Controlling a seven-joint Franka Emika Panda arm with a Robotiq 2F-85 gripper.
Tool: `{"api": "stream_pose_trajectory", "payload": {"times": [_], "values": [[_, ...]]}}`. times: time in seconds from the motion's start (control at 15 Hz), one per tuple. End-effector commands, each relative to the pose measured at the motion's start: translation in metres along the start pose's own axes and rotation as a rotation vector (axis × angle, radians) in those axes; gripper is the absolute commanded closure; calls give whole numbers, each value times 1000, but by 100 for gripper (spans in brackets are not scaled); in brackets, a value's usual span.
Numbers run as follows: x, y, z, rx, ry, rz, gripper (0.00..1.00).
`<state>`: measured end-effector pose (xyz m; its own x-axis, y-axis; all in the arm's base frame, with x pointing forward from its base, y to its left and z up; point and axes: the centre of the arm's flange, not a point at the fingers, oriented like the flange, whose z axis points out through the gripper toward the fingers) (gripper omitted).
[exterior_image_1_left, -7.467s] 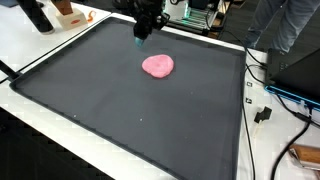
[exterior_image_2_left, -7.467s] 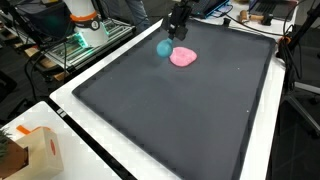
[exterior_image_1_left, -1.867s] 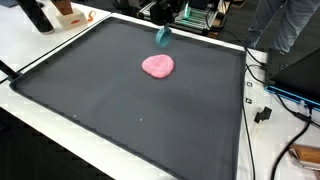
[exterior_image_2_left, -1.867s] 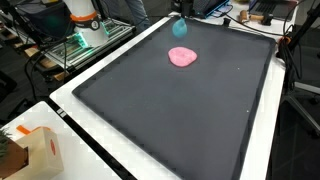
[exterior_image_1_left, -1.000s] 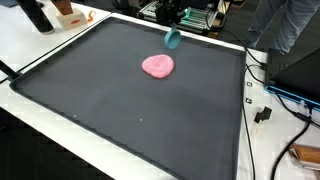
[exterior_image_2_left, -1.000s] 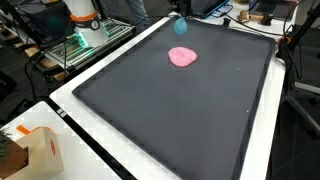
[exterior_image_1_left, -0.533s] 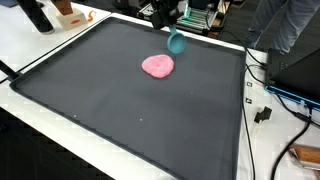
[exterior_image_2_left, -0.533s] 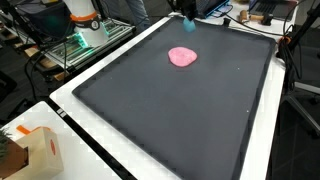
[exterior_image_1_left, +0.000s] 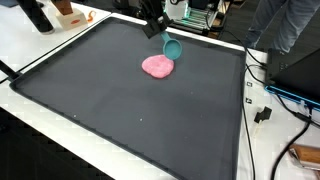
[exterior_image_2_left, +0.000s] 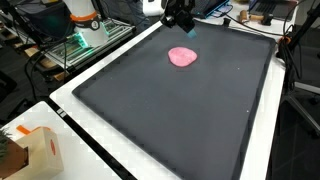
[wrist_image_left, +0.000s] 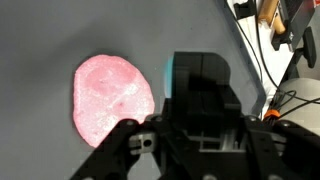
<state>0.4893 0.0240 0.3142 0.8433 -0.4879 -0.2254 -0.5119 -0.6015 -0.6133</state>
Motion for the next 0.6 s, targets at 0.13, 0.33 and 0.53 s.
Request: {"api": "stream_pose_trajectory", "payload": {"times": [0.13, 0.33, 0.53], "values": [[10, 46, 21, 49, -22, -46, 75], [16, 61, 31, 53, -41, -84, 75], [23, 73, 38, 58, -41, -112, 75]]}}
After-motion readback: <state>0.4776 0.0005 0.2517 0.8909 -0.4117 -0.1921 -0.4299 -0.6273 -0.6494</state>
